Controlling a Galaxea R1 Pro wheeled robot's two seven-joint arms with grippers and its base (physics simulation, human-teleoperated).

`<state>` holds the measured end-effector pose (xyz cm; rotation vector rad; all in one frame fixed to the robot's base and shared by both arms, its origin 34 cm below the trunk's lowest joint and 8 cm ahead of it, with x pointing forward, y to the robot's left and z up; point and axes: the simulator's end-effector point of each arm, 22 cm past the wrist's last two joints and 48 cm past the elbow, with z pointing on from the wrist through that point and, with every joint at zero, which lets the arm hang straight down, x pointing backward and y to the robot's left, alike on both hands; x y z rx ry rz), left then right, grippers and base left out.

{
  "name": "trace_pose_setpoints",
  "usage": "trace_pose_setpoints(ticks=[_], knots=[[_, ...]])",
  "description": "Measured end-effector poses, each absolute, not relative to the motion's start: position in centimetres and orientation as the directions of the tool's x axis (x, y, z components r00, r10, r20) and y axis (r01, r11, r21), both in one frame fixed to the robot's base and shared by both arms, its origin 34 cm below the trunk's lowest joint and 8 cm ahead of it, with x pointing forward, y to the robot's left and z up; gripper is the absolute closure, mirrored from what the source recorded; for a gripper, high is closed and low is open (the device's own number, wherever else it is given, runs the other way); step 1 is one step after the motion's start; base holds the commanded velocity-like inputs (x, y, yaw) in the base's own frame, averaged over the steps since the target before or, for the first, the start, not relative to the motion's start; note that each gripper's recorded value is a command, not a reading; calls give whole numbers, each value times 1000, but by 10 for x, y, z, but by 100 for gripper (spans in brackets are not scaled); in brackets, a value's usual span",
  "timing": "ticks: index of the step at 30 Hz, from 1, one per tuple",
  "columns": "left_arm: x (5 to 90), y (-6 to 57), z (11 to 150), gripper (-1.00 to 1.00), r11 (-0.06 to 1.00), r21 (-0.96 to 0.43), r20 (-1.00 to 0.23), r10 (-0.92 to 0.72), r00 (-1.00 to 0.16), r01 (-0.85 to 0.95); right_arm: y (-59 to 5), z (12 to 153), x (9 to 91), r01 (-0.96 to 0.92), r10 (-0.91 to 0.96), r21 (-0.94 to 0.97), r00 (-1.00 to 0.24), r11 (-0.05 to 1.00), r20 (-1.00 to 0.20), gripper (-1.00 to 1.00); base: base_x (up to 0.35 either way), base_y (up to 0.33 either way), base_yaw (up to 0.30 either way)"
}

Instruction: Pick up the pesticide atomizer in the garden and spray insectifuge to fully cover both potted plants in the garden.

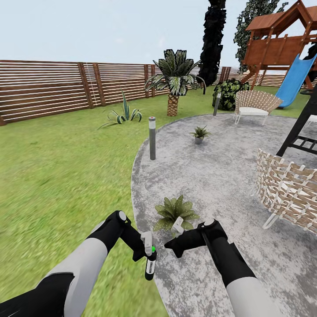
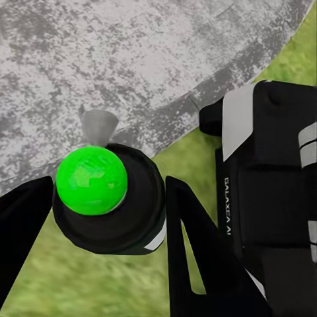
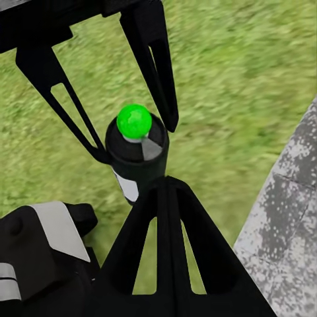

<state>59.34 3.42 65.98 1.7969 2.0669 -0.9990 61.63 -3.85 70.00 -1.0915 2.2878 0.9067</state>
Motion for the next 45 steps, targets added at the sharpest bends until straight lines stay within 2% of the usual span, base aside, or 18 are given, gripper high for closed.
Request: trace_pose_setpoints(ticks=[8,10,13,17,22,27,32,40,45], knots=[[590,33,660,100,12,-354,-578,783,-228,935,-41,699,616,-799,-509,368,-591,476,-626,100,0,0,0],[591,40,653,100,22,-340,-536,817,-213,940,-42,698,617,-797,-507,369,-594,478,-625,100,0,0,0],[617,63,631,100,141,-236,-425,875,-233,961,-43,698,618,-797,-507,366,-593,481,-626,100,0,0,0],[652,81,619,100,274,-97,-364,885,-290,957,-49,694,626,-791,-506,333,-593,514,-627,100,0,0,0],[675,90,617,100,332,3,-357,881,-309,943,-63,687,646,-766,-503,254,-595,591,-627,100,0,0,0],[649,87,596,100,304,-52,-338,891,-303,951,-63,687,646,-765,-500,255,-596,592,-628,100,0,0,0],[600,69,590,100,169,-208,-375,896,-238,963,-62,687,645,-767,-502,255,-594,589,-629,100,0,0,0],[596,66,596,100,145,-234,-387,893,-229,961,-60,687,644,-770,-505,257,-593,585,-628,100,0,0,0],[615,33,641,100,153,-273,-540,793,-283,950,-56,690,644,-768,-493,268,-595,581,-635,100,0,0,0]])
